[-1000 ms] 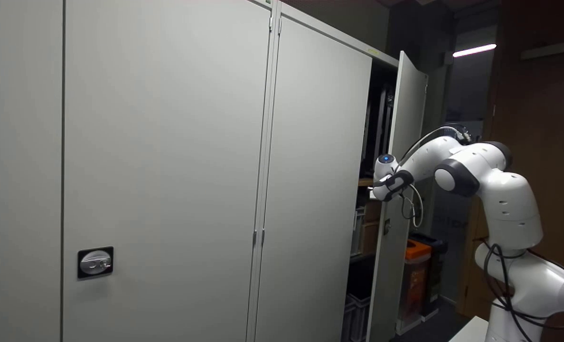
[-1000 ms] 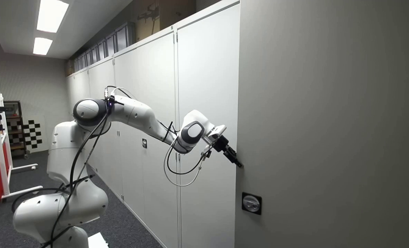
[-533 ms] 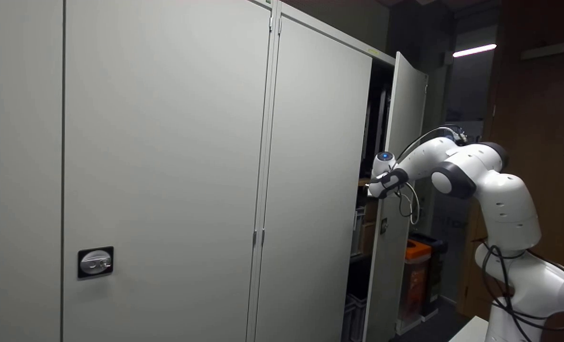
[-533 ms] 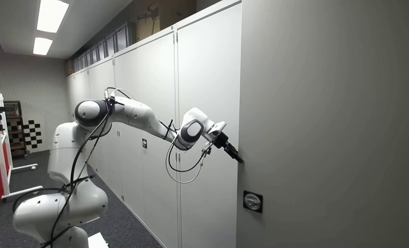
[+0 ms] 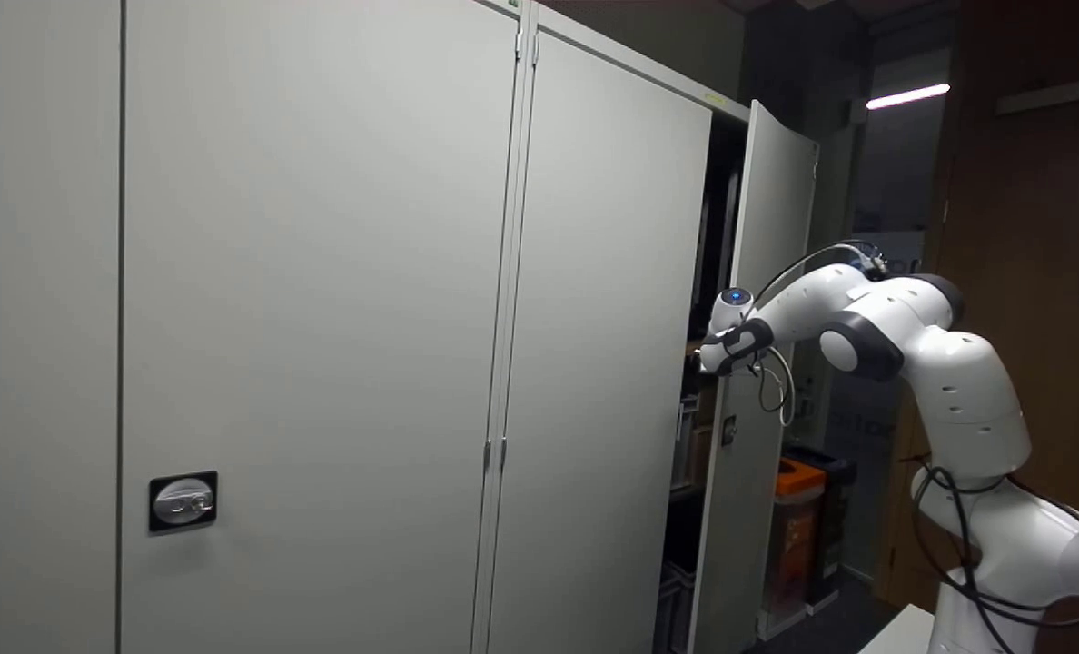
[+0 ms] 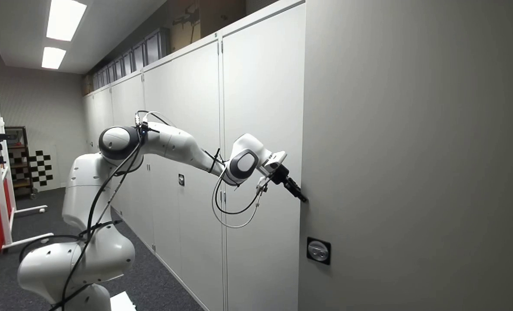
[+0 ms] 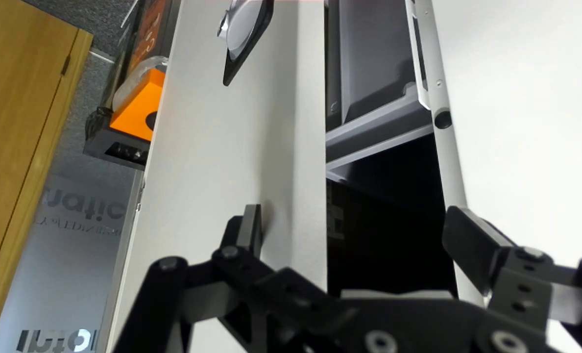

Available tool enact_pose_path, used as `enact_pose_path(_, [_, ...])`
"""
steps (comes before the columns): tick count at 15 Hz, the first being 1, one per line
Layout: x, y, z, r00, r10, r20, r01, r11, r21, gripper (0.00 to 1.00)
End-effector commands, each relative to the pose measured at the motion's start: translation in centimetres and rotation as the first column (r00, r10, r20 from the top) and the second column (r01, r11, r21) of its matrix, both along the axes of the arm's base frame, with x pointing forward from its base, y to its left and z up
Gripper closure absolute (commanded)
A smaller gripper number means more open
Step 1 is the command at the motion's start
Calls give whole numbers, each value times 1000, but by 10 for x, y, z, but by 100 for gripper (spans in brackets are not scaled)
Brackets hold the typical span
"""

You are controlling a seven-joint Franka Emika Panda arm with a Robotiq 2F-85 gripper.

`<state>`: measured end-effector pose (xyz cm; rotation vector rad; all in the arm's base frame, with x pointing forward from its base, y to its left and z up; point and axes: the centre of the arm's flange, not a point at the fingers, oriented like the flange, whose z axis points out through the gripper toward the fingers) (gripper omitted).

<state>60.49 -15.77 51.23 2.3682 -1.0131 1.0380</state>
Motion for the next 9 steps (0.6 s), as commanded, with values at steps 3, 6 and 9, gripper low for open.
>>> enact_pose_path(3, [24, -8, 16, 996, 80, 29, -80, 997, -19, 0])
enact_pose_path(6, [27, -10, 18, 994, 102, 29, -102, 995, 6, 0])
enact_pose_path(9, [31, -12, 20, 992, 120, 33, -121, 993, 15, 0])
